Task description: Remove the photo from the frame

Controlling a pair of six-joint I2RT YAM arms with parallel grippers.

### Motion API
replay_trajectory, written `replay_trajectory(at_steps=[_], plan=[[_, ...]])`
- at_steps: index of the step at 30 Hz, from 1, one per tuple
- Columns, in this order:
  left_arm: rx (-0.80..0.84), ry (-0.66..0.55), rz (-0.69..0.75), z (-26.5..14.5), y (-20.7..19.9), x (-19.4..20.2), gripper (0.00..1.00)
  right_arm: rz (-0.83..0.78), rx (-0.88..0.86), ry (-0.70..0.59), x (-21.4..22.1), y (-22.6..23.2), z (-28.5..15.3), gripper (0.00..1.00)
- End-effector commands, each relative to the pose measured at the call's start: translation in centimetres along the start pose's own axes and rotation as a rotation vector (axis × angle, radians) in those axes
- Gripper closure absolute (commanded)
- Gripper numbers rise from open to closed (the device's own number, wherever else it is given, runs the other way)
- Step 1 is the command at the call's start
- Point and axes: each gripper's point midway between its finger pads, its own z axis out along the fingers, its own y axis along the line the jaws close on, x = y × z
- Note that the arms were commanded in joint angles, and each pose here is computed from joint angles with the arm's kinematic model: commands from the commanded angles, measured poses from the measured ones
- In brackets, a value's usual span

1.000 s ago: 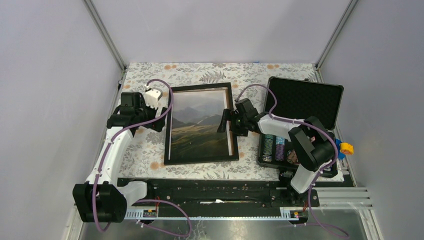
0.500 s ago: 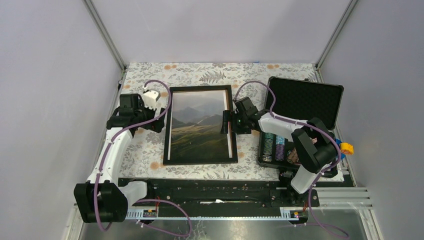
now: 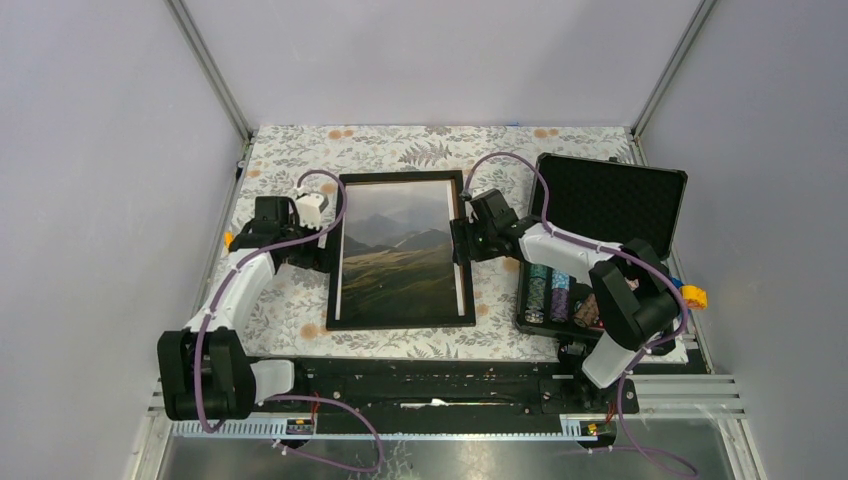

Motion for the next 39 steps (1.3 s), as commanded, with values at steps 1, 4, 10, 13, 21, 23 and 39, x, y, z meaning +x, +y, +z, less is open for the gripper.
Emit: replay_trajectory(at_steps=[1, 4, 10, 13, 21, 23, 39], plan=[[-0.034, -0.082, -0.090, 1.3, 0.8, -2.4, 0.17, -0.054, 0.024, -0.064, -2.8, 0.0, 0.1, 0.28], [-0.071, -0.039, -0.128, 2.6, 1.7, -1.6, 0.25, -0.051, 0.036, -0.052, -2.8, -0.2, 0.8, 0.33], [-0.051, 0.015, -0.164, 5.1, 1.9, -0.3, 0.33, -0.038, 0.043, -0.028, -2.5, -0.4, 2.0, 0.39], [-0.051, 0.007, -0.165, 5.7, 1.8, -0.5, 0.35, -0.034, 0.051, -0.014, -2.1, -0.6, 2.4, 0.42], [-0.060, 0.045, -0.146, 7.2, 1.5, 0.5, 0.43, -0.020, 0.068, 0.018, -1.4, -1.3, 3.2, 0.48], [-0.061, 0.056, -0.147, 7.4, 1.5, 0.8, 0.46, -0.019, 0.068, 0.024, -1.4, -1.3, 3.3, 0.53], [-0.077, 0.013, -0.175, 6.1, 1.5, -2.0, 1.00, -0.008, 0.073, 0.005, -3.4, -1.0, 2.2, 0.99]])
